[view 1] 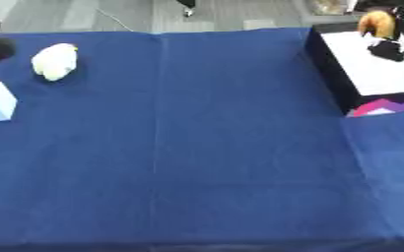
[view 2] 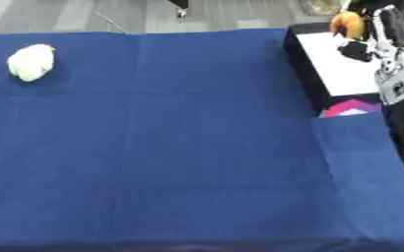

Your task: Pick up the objects with one hand, pass them to the other hand, and then place them into the box on the other side of the table.

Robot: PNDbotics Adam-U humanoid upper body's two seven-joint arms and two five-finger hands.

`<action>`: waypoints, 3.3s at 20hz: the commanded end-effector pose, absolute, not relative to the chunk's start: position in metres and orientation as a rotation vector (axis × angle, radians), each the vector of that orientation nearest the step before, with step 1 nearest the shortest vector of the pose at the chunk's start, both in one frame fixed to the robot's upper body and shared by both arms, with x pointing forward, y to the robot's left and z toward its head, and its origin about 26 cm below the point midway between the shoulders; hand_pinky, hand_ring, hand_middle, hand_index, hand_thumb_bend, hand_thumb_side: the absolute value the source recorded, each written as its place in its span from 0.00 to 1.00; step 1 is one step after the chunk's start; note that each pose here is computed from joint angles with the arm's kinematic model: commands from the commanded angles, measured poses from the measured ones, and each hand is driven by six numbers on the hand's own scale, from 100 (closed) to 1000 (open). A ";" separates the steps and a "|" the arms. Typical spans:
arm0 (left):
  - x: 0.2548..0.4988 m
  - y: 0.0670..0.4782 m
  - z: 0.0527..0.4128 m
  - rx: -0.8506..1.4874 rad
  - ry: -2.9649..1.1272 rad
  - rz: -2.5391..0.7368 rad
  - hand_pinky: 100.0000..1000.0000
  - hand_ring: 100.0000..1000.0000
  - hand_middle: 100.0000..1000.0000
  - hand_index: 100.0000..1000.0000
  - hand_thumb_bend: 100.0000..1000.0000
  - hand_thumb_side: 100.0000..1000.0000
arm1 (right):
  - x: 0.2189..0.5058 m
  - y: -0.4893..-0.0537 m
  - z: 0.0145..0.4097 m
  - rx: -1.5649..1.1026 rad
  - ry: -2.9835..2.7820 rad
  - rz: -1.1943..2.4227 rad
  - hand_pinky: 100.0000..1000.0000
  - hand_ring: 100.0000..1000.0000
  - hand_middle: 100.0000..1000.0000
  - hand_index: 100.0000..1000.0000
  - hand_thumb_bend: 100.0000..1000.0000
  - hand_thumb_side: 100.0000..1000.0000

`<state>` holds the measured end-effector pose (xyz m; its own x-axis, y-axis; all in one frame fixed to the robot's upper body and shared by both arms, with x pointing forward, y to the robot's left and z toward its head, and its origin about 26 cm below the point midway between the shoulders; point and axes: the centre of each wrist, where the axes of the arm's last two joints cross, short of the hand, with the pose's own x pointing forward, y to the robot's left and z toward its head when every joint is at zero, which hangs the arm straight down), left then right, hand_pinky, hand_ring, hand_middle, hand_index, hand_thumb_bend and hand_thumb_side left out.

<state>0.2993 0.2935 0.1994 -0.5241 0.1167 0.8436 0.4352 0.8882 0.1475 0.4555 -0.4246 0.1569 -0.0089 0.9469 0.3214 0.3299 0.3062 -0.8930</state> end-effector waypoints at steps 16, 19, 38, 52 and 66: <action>0.295 0.302 0.209 -0.318 -2.135 -0.440 0.85 0.69 0.70 0.85 0.22 0.99 | 0.442 -0.442 0.209 -1.226 -1.645 0.797 1.00 0.94 0.64 0.98 0.00 0.49; 0.294 0.308 0.215 -0.245 -2.158 -0.453 0.85 0.68 0.69 0.85 0.17 0.97 | 0.436 -0.426 0.228 -1.207 -1.819 0.780 1.00 0.92 0.55 0.97 0.00 0.38; 0.356 0.411 0.239 1.255 -1.586 -0.947 0.81 0.71 0.73 0.89 0.33 0.68 | 0.362 -0.323 0.254 -0.788 -2.312 1.007 0.98 0.84 0.45 0.94 0.00 0.27; 0.407 0.414 0.163 1.248 -1.269 -0.427 0.80 0.69 0.72 0.88 0.55 0.91 | 0.363 -0.320 0.242 -0.722 -2.273 1.039 0.99 0.84 0.44 0.94 0.00 0.25; 0.412 0.405 0.099 1.252 -1.091 -0.283 0.79 0.68 0.70 0.88 0.55 0.89 | 0.365 -0.320 0.237 -0.708 -2.250 1.047 1.00 0.84 0.43 0.94 0.00 0.24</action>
